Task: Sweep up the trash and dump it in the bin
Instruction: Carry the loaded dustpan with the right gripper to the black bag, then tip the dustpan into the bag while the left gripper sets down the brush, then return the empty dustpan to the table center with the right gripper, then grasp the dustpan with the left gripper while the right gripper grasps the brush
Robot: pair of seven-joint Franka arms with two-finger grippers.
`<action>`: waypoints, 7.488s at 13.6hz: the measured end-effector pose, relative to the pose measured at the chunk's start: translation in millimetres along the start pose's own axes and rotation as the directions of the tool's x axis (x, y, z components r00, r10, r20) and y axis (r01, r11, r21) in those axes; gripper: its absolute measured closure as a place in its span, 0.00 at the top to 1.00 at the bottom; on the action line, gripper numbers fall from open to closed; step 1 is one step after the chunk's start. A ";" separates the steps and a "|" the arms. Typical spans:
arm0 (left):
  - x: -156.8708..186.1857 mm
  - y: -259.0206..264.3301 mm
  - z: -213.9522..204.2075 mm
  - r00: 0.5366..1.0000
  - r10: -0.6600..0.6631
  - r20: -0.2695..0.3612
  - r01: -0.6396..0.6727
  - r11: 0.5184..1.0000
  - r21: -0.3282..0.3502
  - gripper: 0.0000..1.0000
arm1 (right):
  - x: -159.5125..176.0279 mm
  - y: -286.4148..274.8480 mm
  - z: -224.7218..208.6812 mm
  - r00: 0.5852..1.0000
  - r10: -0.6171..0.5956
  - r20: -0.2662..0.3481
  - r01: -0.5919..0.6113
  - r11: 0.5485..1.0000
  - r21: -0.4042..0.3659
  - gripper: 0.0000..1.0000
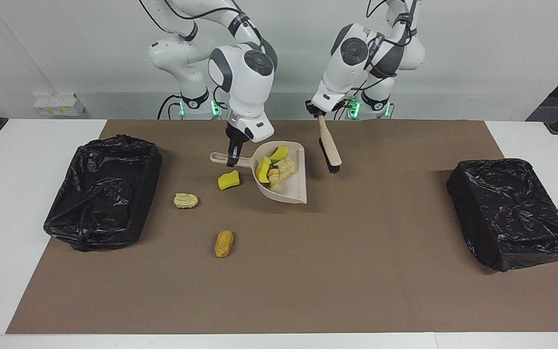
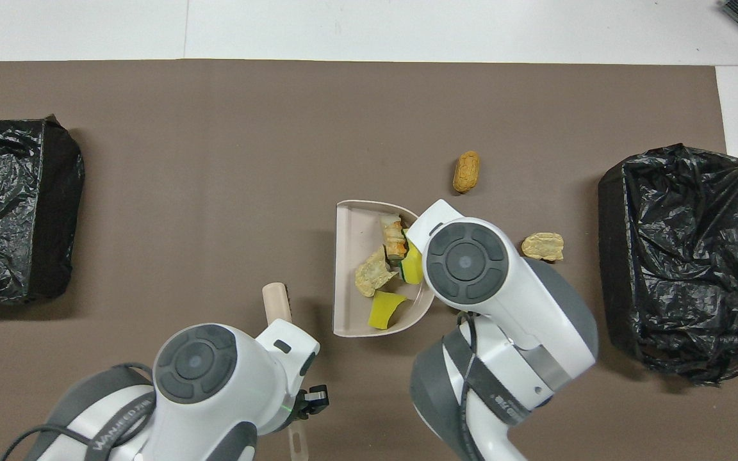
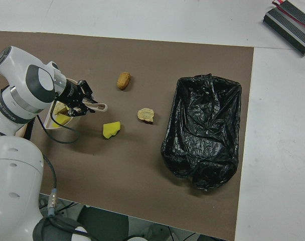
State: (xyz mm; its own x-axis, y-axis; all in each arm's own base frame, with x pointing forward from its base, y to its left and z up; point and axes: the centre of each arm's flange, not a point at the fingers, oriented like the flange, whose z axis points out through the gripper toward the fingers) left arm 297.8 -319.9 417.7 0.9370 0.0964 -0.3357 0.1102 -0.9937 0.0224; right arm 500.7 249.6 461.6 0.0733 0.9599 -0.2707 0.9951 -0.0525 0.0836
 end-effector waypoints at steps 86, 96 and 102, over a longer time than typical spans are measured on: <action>156.2 -232.8 -337.5 0.887 0.363 -0.287 -0.347 0.932 0.107 1.00 | 158.5 -69.8 -1.2 0.103 0.907 0.408 -0.949 -0.034 0.315 1.00; 220.6 -91.5 -258.7 0.820 0.377 -0.431 -0.378 0.922 0.088 1.00 | 175.8 -247.4 64.0 0.113 0.886 0.450 -0.960 -0.019 0.278 0.85; 231.5 22.3 -139.3 0.847 0.337 -0.411 -0.372 0.928 -0.007 1.00 | 176.2 -249.7 65.9 0.100 0.875 0.473 -0.958 -0.044 0.285 0.27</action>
State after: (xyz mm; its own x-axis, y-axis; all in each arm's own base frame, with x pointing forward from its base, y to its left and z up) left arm 563.4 -311.7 471.6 0.9672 -0.2290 0.1101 -0.2440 -0.9578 0.1518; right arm 269.5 413.6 329.8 0.9096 -0.0798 -0.4078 -0.0952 -0.9953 -0.0175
